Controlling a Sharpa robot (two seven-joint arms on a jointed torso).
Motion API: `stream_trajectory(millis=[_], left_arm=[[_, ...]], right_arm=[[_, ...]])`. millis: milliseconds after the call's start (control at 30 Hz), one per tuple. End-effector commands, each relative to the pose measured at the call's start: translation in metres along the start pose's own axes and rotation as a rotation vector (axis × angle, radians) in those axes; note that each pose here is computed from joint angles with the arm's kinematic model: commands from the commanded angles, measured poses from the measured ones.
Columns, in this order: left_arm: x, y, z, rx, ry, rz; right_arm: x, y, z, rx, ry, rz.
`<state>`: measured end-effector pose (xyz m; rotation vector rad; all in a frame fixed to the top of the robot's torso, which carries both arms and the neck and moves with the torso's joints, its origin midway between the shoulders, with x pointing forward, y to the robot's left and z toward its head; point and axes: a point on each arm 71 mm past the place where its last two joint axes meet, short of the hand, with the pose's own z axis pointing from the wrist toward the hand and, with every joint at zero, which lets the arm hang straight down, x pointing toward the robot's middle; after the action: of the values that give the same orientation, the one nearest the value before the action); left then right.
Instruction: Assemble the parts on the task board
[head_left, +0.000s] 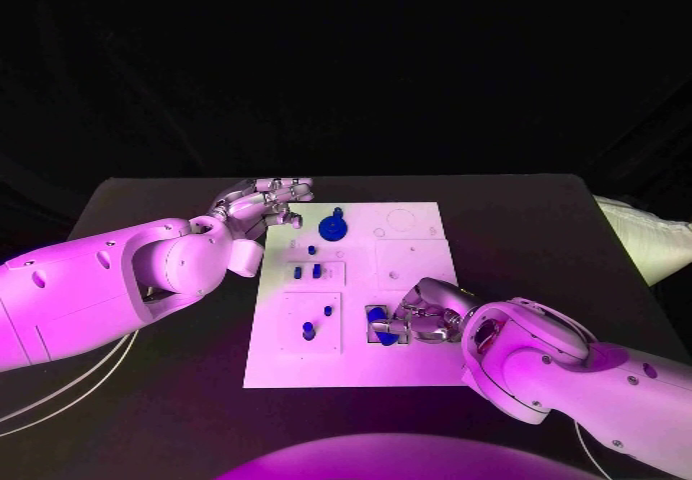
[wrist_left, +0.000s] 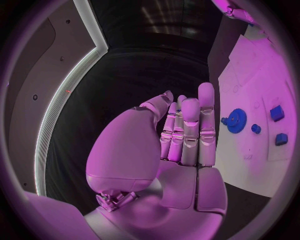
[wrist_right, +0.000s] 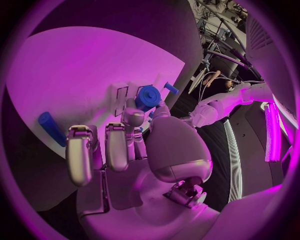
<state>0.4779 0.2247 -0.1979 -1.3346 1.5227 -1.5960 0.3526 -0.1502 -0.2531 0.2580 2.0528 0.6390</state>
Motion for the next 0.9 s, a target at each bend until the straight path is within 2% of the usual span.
stream_trajectory(millis=[33, 733, 900], left_arm=[[0.0031, -0.0004, 0.0003, 0.005, 0.022, -0.003], [0.0034, -0.0002, 0.0003, 0.002, 0.025, -0.004], [0.0028, -0.0002, 0.0002, 0.002, 0.024, -0.004]], right_arm=[[0.0007, 0.0011, 0.0002, -0.004, 0.0, -0.033], [0.0017, 0.0062, 0.0033, -0.034, -0.032, -0.088], [-0.0005, 0.0074, 0.0015, -0.045, -0.068, -0.078]])
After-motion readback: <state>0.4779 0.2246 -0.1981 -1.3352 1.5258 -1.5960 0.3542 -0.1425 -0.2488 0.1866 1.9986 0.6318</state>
